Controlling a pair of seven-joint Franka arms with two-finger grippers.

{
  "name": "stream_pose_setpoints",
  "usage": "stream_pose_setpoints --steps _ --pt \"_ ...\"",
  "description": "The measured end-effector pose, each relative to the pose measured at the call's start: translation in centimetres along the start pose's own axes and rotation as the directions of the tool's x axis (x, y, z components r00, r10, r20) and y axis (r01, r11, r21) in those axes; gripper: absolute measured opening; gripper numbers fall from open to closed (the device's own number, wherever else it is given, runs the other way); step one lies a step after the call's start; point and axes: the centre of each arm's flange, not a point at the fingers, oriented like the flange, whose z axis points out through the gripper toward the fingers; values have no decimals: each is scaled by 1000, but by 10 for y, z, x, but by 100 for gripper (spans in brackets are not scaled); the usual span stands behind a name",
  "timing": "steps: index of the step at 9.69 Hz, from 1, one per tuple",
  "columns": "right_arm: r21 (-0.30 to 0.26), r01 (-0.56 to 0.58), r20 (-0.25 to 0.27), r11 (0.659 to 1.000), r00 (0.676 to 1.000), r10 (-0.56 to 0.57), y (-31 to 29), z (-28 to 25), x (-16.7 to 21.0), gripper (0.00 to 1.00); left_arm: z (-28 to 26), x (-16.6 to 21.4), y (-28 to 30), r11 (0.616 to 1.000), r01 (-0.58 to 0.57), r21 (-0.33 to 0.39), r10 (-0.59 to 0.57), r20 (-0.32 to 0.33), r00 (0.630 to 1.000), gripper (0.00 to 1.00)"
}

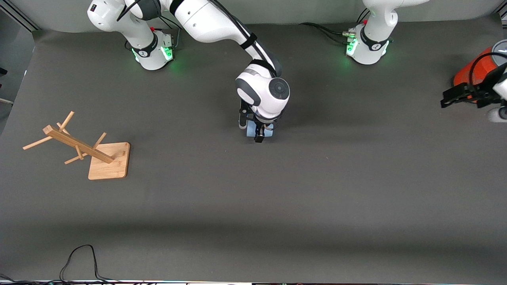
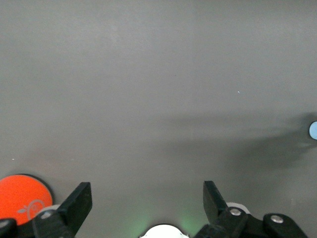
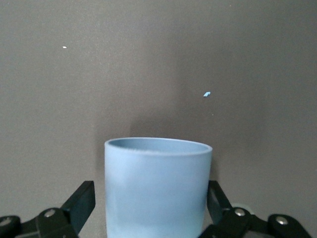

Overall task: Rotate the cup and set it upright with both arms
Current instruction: 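Set the cup on its side and release while the left gripper approaches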

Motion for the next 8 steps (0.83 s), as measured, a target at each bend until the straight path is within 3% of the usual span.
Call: stream_pose_setpoints --steps 2,5,8 --pt "12 -11 12 1000 1000 11 -9 -15 2 100 9 6 31 1000 -5 4 5 14 1000 100" --pt "-41 37 -26 998 999 -38 -14 -90 30 100 21 9 94 1000 -6 17 6 22 1000 100" --pt "-118 187 -9 975 982 -189 -41 -179 108 100 52 13 190 998 60 35 -61 16 998 100"
